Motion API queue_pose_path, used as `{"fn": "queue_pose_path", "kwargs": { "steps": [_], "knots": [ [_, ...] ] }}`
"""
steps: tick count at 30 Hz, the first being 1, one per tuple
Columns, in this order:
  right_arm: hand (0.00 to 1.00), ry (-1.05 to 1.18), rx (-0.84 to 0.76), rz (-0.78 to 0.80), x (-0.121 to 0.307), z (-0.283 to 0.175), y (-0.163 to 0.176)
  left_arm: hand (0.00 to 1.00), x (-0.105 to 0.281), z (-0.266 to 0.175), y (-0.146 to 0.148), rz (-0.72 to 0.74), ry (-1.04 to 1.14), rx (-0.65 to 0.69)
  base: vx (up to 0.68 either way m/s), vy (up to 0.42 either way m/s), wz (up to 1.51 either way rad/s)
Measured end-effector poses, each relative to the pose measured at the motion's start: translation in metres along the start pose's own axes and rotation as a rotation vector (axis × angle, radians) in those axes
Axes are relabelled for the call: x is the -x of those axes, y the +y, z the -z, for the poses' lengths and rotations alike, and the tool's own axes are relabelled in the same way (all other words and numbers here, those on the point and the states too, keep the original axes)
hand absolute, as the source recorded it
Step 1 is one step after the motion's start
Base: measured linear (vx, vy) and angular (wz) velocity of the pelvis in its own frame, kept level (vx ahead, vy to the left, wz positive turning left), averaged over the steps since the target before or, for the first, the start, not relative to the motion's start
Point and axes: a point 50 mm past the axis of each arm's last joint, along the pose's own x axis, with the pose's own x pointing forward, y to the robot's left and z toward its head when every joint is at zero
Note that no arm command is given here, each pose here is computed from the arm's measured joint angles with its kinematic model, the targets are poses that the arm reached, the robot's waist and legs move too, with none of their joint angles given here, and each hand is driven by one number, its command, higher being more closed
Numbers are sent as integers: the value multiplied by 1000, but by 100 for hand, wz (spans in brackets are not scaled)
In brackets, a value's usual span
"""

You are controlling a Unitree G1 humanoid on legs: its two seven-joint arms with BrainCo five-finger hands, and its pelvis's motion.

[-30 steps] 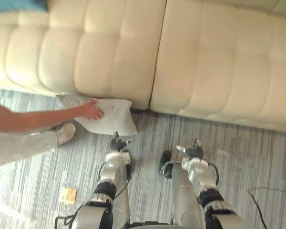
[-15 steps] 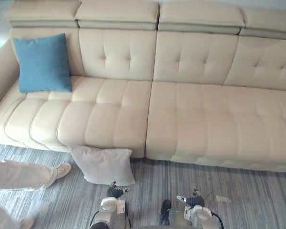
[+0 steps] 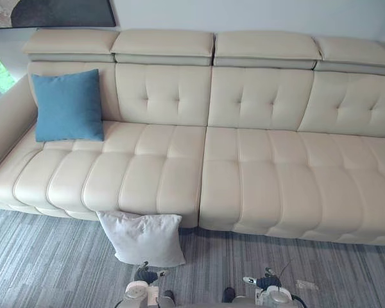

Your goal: Pick up cushions and gather them together orderly.

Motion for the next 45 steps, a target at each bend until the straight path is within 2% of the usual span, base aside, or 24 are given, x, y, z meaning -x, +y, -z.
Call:
{"fn": "queue_pose_path", "kwargs": {
  "steps": [12, 19, 26, 29, 30, 33, 38, 45],
  "knots": [
    [0, -40, 2, 71, -3, -9, -23, 0, -1, -6, 1, -6, -24, 19, -68, 72, 48],
    [0, -27, -19, 58, -3, -8, -19, 0, -1, -8, 2, 8, -37, -45, 173, 156, 16],
    [0, -76, -16, -20, -2, -27, 7, 0, -3, -12, 14, -18, -41, -58, 230, 36, -4],
    [0, -68, -17, -9, -2, -23, 2, 0, -4, -16, 8, -5, -51, -49, 312, -117, 52],
    [0, -75, -29, 7, -4, -25, -4, 0, -3, -17, -7, 26, -44, -15, 318, -93, 38],
    [0, -68, -70, 26, -4, -24, -8, 0, -2, -20, -19, 51, -49, 3, 270, -119, 40],
    [0, -81, -98, 29, -2, -24, -6, 0, -1, -34, -24, 67, -100, 54, 128, -28, 2],
    [0, -42, -97, 54, -1, -12, -12, 0, -2, -28, -22, 67, -76, 13, 47, 191, -24]
  ]
}}
